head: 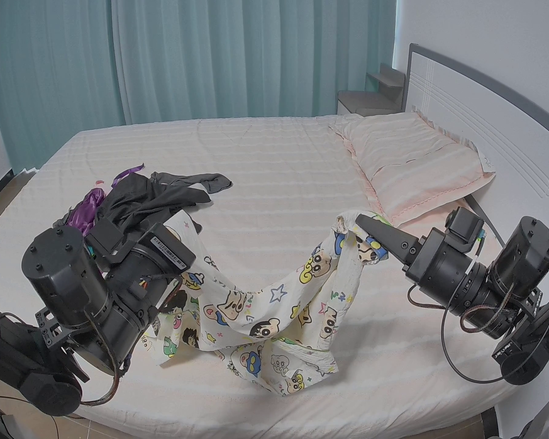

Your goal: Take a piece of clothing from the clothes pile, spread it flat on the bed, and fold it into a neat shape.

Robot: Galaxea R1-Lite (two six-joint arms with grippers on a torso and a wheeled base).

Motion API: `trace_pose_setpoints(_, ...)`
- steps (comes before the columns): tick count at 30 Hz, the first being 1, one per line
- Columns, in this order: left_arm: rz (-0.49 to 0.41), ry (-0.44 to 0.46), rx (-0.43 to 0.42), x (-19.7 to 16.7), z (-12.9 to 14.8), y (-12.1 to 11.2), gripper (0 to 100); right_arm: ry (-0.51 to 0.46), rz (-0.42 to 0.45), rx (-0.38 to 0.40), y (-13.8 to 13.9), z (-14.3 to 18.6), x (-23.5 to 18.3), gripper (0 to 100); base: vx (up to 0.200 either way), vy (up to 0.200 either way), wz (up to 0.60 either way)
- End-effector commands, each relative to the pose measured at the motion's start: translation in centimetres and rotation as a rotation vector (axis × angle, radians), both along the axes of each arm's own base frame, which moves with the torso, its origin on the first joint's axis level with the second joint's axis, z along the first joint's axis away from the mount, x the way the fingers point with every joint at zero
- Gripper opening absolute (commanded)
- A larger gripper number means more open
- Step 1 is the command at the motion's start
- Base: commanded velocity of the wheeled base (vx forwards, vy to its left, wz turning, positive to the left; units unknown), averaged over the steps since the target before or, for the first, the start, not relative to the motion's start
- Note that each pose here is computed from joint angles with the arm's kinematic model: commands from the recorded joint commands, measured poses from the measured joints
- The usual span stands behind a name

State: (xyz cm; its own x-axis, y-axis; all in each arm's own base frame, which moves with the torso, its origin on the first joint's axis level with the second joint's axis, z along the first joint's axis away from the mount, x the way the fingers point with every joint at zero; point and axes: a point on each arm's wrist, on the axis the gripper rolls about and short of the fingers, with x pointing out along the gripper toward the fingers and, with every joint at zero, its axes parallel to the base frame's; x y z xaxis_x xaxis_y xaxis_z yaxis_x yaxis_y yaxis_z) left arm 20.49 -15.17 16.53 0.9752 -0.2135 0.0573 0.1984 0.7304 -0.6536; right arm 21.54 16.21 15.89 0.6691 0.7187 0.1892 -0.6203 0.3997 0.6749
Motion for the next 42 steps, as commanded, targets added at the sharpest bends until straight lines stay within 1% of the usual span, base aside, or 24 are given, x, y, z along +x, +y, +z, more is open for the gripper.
trace_pose_setpoints(1,0.002,0.000,-0.001,0.0,0.0,0.0,0,-0.011,0.002,0.008,0.0,0.1,0.0,0,0.000,0.000,0.00)
trace_pose_setpoints(2,0.002,-0.001,-0.002,0.0,0.0,0.0,0,-0.009,0.002,0.007,0.0,0.1,0.0,0,0.000,0.000,0.00)
trace_pose_setpoints(12,0.003,0.001,0.000,0.0,0.0,0.0,0,-0.017,0.002,0.012,-0.1,0.3,-0.2,0,-0.200,0.000,0.00)
trace_pose_setpoints(15,0.014,-0.002,-0.003,0.0,0.1,0.0,0,-0.020,0.003,0.013,-0.1,0.4,-0.2,0,-0.200,0.000,0.00)
trace_pose_setpoints(16,0.032,-0.005,-0.007,0.0,0.2,0.1,0,-0.018,0.004,0.011,0.0,0.3,-0.2,0,-0.200,0.000,0.00)
trace_pose_setpoints(20,0.041,-0.031,-0.011,-0.4,1.0,0.4,0,-0.021,0.003,0.014,-0.1,0.5,-0.3,0,-0.200,0.000,0.00)
trace_pose_setpoints(26,0.042,-0.089,-0.015,-1.6,2.6,1.2,0,-0.072,0.001,0.033,-0.7,1.8,-1.1,0,-0.200,0.000,0.00)
trace_pose_setpoints(32,0.041,-0.104,-0.011,-2.0,2.9,1.5,0,-0.076,0.003,0.034,-0.7,1.9,-1.2,0,-0.200,0.000,0.00)
trace_pose_setpoints(36,0.047,-0.099,-0.007,-1.8,2.8,1.5,0,-0.061,0.002,0.023,-0.5,1.4,-1.0,0,0.000,0.000,0.00)
trace_pose_setpoints(42,0.044,-0.106,-0.012,-1.9,3.0,1.6,0,-0.066,0.002,0.027,-0.6,1.5,-1.1,0,0.000,0.000,0.00)
